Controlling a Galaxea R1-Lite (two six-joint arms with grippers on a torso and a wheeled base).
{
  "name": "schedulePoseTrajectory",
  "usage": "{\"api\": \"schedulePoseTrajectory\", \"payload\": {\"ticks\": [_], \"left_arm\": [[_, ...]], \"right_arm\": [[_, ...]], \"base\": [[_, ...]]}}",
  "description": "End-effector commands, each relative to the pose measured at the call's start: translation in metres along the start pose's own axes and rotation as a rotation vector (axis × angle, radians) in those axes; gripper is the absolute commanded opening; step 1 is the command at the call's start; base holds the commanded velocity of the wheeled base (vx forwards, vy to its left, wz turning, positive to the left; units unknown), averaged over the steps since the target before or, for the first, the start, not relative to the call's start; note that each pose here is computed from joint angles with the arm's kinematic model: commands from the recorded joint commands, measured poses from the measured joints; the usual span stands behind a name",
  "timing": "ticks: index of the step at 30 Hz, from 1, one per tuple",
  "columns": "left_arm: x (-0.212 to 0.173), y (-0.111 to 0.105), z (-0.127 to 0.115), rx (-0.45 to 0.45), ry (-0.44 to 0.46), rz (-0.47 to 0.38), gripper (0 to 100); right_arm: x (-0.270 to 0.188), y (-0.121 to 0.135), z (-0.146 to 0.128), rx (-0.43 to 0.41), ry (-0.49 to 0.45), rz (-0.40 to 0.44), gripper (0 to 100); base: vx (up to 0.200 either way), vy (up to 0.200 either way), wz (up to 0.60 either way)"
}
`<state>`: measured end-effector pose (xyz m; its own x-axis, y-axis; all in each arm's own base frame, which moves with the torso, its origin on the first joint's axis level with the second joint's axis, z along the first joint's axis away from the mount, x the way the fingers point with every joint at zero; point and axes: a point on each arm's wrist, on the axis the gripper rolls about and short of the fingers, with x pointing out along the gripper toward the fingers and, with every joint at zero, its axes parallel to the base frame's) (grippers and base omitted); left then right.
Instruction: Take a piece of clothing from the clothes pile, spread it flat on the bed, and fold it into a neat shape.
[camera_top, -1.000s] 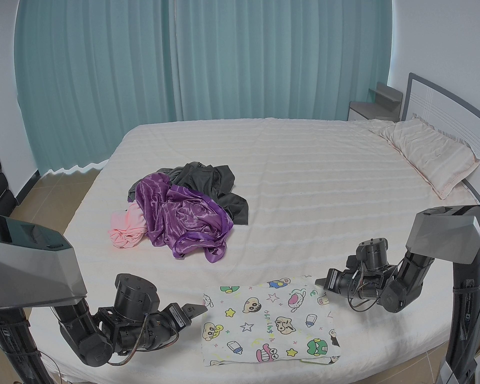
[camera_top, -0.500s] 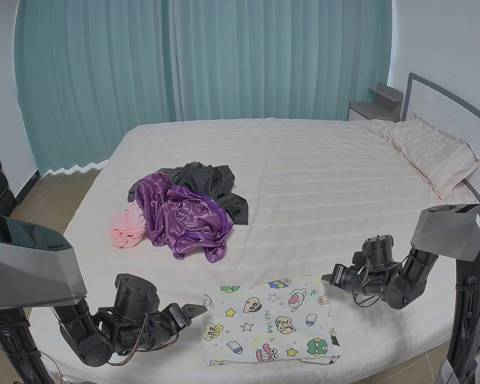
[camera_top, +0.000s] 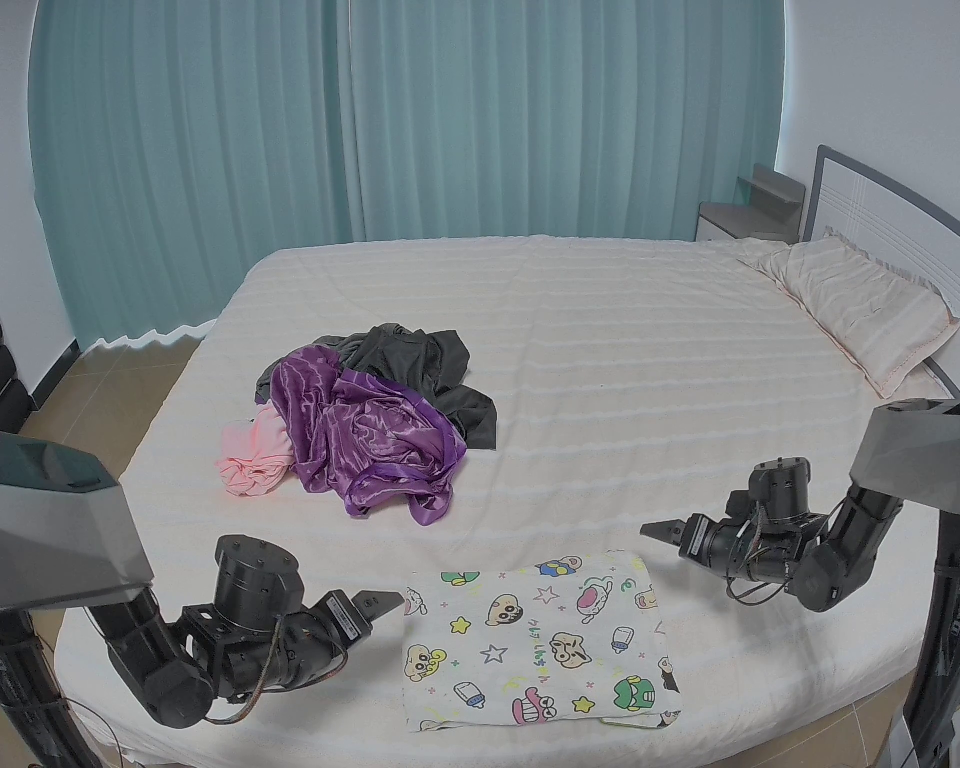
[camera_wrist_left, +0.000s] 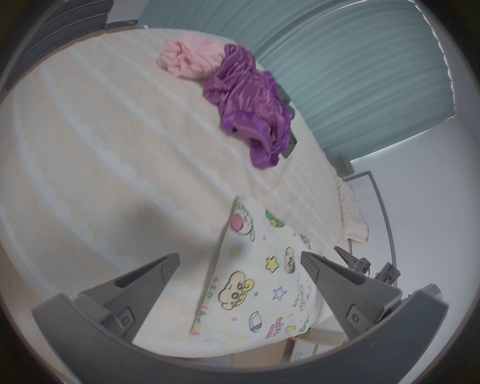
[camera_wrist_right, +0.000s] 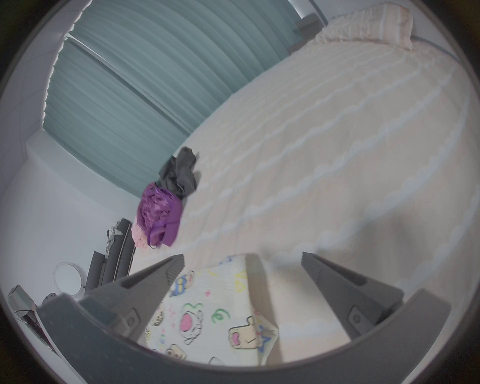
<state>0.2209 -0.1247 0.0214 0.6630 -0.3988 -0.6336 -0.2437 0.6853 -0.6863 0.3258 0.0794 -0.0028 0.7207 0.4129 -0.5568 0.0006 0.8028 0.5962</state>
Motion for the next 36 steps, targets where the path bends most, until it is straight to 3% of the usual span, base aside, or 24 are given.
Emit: {"api": "schedulePoseTrajectory", "payload": {"ticks": [1, 2, 3, 6, 9, 11, 12, 15, 18, 28, 31, 36], "left_arm": [[-0.053, -0.023, 0.036, 0.036, -0.223, -0.159, 100], [-0.053, -0.023, 0.036, 0.036, -0.223, -0.159, 100], [-0.083, -0.029, 0.049, 0.081, -0.345, -0.210, 100], [-0.126, -0.038, 0.053, 0.110, -0.511, -0.231, 100], [-0.160, -0.038, 0.049, 0.139, -0.605, -0.220, 100], [-0.165, -0.037, 0.049, 0.147, -0.619, -0.218, 100], [-0.194, -0.033, 0.043, 0.202, -0.711, -0.200, 100], [-0.221, -0.024, 0.034, 0.251, -0.800, -0.163, 100], [-0.243, -0.009, 0.023, 0.295, -0.857, -0.083, 100], [-0.283, 0.027, -0.006, 0.354, -0.965, -0.021, 100], [-0.293, 0.036, -0.013, 0.318, -1.053, 0.020, 100], [-0.301, 0.048, -0.025, 0.339, -1.124, 0.083, 100]], "right_arm": [[-0.081, 0.032, 0.022, -0.032, -0.162, 0.062, 100], [-0.081, 0.032, 0.022, -0.032, -0.162, 0.062, 100], [-0.117, 0.038, 0.017, -0.042, -0.238, 0.049, 100], [-0.171, 0.038, 0.005, -0.058, -0.366, 0.016, 100], [-0.214, 0.036, -0.003, -0.093, -0.478, 0.017, 100], [-0.219, 0.035, -0.005, -0.100, -0.494, 0.014, 100], [-0.245, 0.027, -0.013, -0.148, -0.561, -0.046, 100], [-0.268, 0.024, -0.024, -0.188, -0.622, -0.090, 100], [-0.290, 0.027, -0.040, -0.208, -0.658, -0.095, 100], [-0.328, 0.019, -0.097, -0.230, -0.634, -0.131, 100], [-0.336, 0.015, -0.113, -0.282, -0.636, -0.144, 100], [-0.340, 0.013, -0.122, -0.384, -0.661, -0.157, 100]], "base": [[0.000, 0.000, 0.00], [0.000, 0.000, 0.00], [0.000, 0.000, 0.00], [0.000, 0.000, 0.00], [0.000, 0.000, 0.00], [0.000, 0.000, 0.00], [0.000, 0.000, 0.00], [0.000, 0.000, 0.00], [0.000, 0.000, 0.00], [0.000, 0.000, 0.00], [0.000, 0.000, 0.00], [0.000, 0.000, 0.00]]}}
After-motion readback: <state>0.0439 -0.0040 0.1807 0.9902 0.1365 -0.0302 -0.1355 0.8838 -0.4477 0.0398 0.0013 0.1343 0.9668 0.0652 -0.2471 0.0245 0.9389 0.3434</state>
